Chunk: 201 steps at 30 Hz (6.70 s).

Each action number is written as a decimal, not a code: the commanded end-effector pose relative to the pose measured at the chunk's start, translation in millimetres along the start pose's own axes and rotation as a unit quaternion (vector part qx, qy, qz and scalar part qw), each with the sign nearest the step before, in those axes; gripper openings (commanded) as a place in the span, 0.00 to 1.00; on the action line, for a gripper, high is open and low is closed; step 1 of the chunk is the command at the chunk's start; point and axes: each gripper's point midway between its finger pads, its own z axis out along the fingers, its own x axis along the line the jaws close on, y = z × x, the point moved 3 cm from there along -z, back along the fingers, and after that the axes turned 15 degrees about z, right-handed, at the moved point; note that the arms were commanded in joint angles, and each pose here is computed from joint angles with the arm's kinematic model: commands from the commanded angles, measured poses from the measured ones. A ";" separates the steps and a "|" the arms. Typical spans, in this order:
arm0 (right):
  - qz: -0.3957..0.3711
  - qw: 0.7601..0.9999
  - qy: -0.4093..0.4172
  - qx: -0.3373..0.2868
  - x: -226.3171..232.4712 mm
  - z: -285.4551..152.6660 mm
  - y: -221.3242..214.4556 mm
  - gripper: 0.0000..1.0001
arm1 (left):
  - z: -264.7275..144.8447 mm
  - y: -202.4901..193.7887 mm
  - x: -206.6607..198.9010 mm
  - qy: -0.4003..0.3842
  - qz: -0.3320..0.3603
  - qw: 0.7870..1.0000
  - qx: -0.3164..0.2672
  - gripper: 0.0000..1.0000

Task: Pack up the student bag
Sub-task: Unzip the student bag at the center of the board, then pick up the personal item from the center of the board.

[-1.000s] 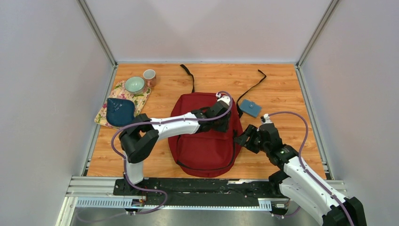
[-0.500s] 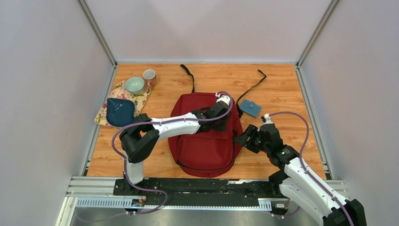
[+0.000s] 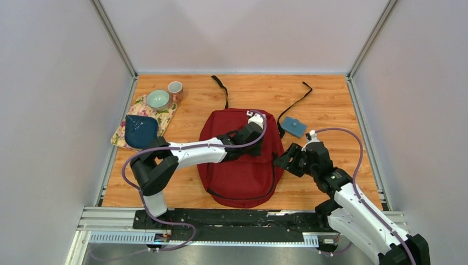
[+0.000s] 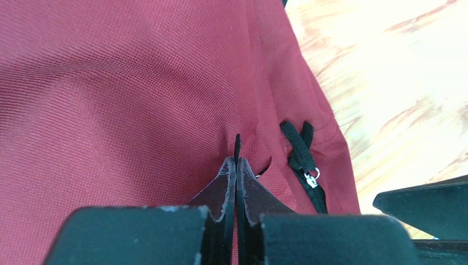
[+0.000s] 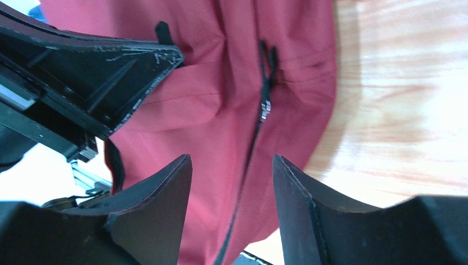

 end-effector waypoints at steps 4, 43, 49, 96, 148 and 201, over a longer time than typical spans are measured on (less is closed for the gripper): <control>-0.013 0.996 0.088 0.027 57.0 2.0 9.1 0.57 | -27.1 33.8 4.9 -0.004 -0.002 0.997 -0.074 0.00; 0.018 0.992 0.100 0.070 48.1 44.2 18.2 0.00 | -36.9 36.0 -0.5 -0.031 -0.012 0.995 -0.095 0.00; 0.022 0.993 0.101 0.065 46.8 42.0 20.0 0.00 | -39.5 36.1 0.7 -0.030 -0.007 0.995 -0.097 0.00; 0.013 0.997 0.068 0.037 39.6 14.7 25.2 0.59 | -168.5 -88.3 156.5 0.200 0.006 0.978 -0.050 0.76; 0.099 0.982 -0.136 -0.089 -14.4 70.1 245.1 0.74 | -199.2 -76.4 240.7 0.269 0.028 0.961 -0.066 0.82; 0.115 0.983 -0.081 -0.120 -10.8 52.3 226.1 0.00 | -193.6 -82.1 235.6 0.248 0.027 0.967 -0.056 0.84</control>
